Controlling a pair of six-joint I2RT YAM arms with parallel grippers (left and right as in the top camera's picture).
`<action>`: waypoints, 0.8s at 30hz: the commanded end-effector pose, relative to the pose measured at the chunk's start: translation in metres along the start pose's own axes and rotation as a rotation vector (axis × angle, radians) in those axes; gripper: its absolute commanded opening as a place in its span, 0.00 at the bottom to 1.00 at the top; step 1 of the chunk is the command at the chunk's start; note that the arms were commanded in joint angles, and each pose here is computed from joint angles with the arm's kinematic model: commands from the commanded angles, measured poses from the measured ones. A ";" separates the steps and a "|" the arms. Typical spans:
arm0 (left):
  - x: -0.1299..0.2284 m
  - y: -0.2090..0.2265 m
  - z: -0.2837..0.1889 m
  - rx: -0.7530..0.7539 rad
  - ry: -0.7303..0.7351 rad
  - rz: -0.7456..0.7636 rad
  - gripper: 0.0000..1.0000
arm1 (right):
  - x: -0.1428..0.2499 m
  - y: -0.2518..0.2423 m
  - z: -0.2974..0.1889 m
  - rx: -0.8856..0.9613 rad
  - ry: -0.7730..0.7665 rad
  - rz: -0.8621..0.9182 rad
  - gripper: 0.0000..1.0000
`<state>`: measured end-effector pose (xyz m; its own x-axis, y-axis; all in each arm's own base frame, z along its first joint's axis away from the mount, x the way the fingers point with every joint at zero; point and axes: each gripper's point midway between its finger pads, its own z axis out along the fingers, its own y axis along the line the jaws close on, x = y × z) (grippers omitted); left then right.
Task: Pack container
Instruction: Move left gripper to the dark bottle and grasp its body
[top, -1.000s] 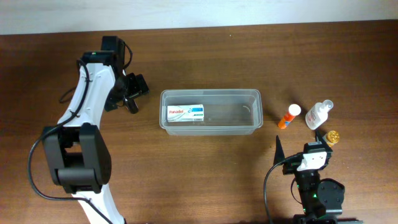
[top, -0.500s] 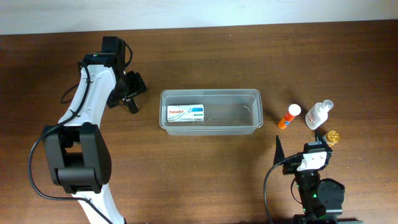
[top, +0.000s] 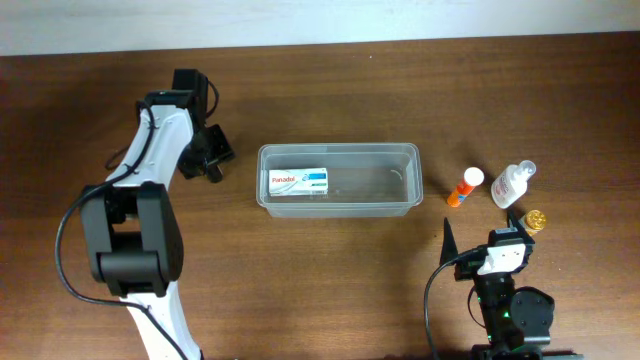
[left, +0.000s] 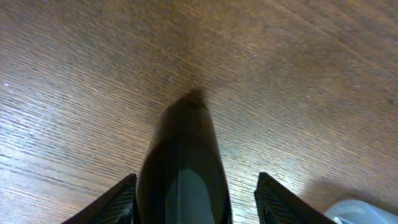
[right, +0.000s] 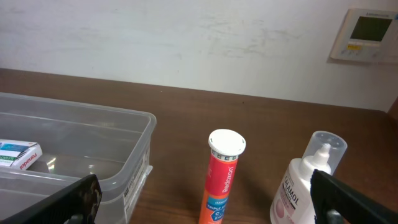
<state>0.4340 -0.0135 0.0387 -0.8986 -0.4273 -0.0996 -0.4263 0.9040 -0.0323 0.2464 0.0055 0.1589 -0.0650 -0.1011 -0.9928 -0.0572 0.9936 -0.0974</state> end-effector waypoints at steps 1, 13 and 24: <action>-0.004 0.007 0.002 -0.011 -0.006 -0.017 0.58 | 0.002 -0.002 0.000 0.008 0.003 0.005 0.99; -0.013 0.014 -0.006 0.006 -0.023 -0.039 0.59 | 0.002 -0.002 0.000 0.008 0.003 0.005 0.98; -0.011 0.008 -0.006 0.036 -0.010 -0.019 0.29 | 0.002 -0.002 0.000 0.008 0.003 0.005 0.98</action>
<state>0.4360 -0.0016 0.0388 -0.8846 -0.4563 -0.0964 -0.4531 0.8898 -0.0541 0.2464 0.0055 0.1589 -0.0650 -0.1015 -0.9927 -0.0572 0.9936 -0.0978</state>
